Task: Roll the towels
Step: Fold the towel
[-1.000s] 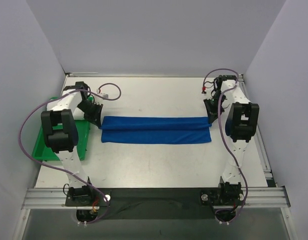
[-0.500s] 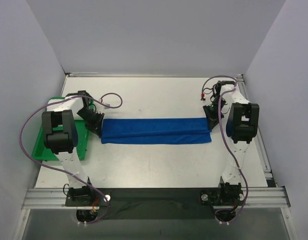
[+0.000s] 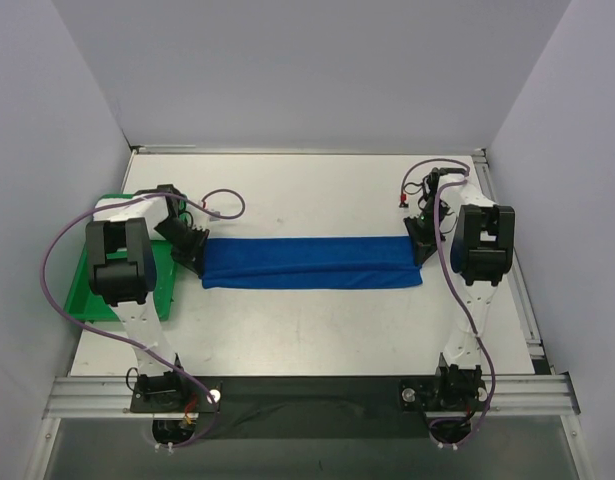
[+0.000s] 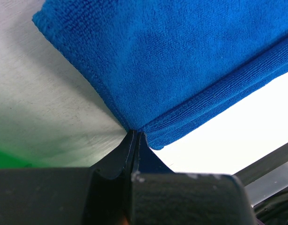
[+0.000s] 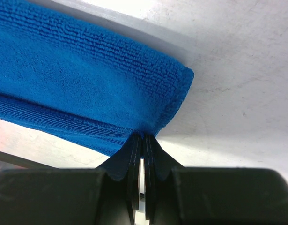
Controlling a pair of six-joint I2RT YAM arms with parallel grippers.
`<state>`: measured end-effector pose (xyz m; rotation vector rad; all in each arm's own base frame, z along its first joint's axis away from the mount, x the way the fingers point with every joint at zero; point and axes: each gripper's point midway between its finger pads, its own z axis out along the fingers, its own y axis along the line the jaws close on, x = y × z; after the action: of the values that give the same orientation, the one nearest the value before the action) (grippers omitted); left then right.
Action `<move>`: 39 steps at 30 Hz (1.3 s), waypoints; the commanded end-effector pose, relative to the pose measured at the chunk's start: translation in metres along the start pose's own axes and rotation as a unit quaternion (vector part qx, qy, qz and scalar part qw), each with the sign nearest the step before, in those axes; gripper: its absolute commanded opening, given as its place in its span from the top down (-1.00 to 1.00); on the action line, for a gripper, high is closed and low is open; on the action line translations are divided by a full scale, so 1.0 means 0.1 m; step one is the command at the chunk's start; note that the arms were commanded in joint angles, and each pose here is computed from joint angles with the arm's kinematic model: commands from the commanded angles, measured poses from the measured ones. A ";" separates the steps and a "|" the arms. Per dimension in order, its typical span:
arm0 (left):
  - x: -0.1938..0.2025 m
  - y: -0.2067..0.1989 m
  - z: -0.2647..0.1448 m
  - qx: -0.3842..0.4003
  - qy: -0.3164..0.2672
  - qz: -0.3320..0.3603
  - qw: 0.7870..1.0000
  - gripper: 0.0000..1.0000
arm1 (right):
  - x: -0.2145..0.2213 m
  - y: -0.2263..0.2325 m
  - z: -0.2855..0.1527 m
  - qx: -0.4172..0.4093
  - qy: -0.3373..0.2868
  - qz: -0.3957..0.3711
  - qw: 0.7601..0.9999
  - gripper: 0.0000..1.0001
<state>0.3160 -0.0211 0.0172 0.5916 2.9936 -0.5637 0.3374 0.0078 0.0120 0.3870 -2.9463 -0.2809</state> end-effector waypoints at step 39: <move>-0.25 -0.29 -0.56 0.033 -0.092 0.080 0.992 0.14 | 0.35 0.26 -0.65 -0.014 -0.033 -0.087 0.996 0.23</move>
<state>0.3216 -0.0234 0.0397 0.6623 2.8981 -0.6039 0.3142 0.0097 0.0349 0.5606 -2.9266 -0.3296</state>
